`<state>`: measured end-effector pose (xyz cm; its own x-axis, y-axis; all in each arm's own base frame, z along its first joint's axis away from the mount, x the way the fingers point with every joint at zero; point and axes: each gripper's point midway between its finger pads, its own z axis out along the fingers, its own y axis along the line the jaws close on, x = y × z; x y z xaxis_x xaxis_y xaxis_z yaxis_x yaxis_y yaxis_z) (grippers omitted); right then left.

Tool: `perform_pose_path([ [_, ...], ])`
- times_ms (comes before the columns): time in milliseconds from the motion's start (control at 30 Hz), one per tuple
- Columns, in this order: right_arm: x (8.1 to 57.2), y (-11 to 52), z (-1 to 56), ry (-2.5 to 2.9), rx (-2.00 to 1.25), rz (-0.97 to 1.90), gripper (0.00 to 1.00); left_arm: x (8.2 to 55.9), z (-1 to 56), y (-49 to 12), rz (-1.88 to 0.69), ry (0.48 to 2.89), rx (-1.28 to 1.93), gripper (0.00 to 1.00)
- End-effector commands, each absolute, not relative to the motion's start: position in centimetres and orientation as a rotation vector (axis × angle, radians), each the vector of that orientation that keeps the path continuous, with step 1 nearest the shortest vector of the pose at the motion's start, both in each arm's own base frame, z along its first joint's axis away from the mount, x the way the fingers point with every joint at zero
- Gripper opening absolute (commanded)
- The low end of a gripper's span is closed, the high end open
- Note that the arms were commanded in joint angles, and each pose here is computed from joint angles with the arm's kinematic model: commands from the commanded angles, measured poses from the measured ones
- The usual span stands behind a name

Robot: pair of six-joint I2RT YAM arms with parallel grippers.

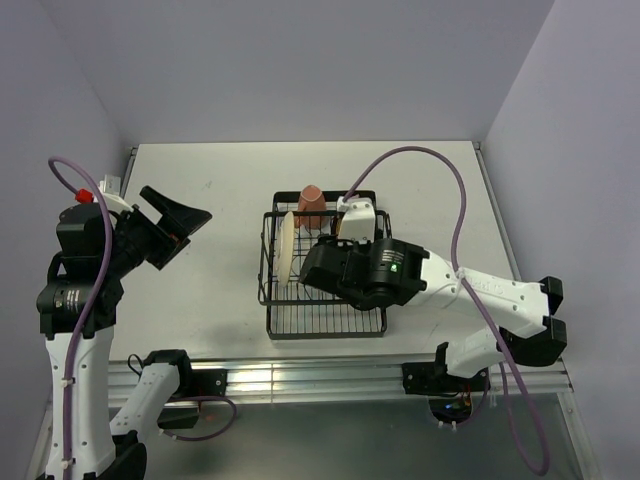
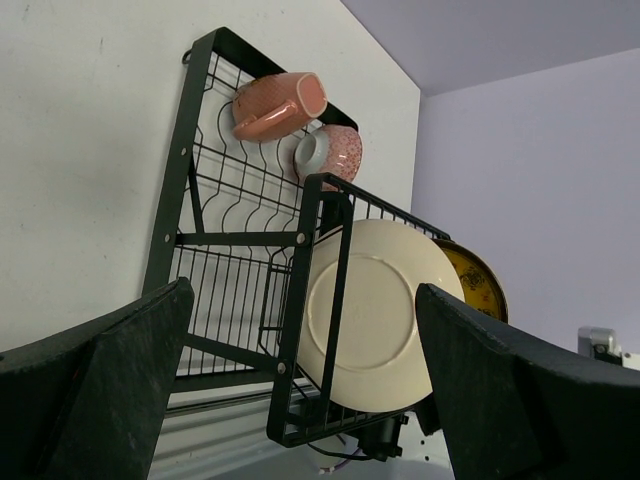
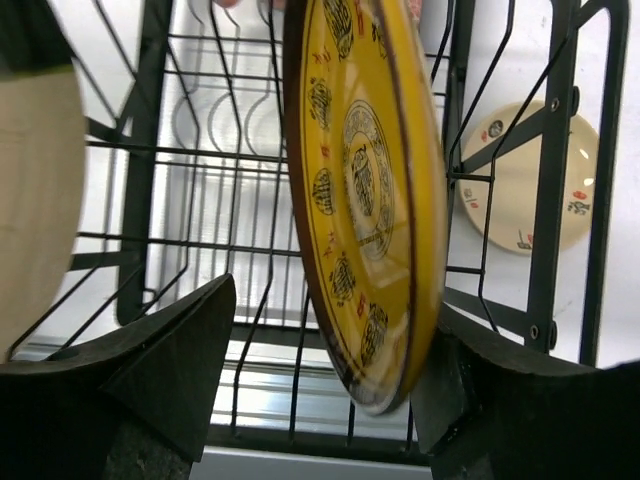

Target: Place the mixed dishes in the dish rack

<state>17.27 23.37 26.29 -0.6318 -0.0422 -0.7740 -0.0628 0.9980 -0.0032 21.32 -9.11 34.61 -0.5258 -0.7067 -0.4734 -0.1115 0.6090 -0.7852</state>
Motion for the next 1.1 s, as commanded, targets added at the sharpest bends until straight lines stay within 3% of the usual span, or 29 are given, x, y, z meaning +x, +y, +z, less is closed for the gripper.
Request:
perform_pose_path([
  [0,16.9,20.6,29.5,2.202,-0.038,0.045,0.73,21.5,35.4,-9.1,-0.894,1.966,-0.59,0.99],
  [167,16.9,19.4,31.0,2.17,-0.019,0.09,0.78,21.6,35.1,-9.1,-0.896,1.968,-0.592,0.99],
  [200,16.9,19.2,31.1,2.167,-0.019,0.09,0.87,21.7,35.1,-9.1,-0.897,1.969,-0.594,0.99],
  [300,17.0,18.4,31.7,2.148,-0.004,0.102,0.92,21.7,35.1,-9.1,-0.897,1.968,-0.593,0.99],
  [667,19.6,12.3,36.6,2.015,0.192,0.081,0.97,21.7,35.1,-8.9,-0.855,1.982,-0.552,0.99],
  [900,24.0,6.9,40.5,1.93,0.337,0.014,1.0,22.1,34.4,-9.1,-0.865,1.998,-0.543,0.99],
  [1067,24.8,6.9,40.5,1.94,0.329,0.061,1.0,22.3,33.9,-9.0,-0.846,2.012,-0.532,0.99],
])
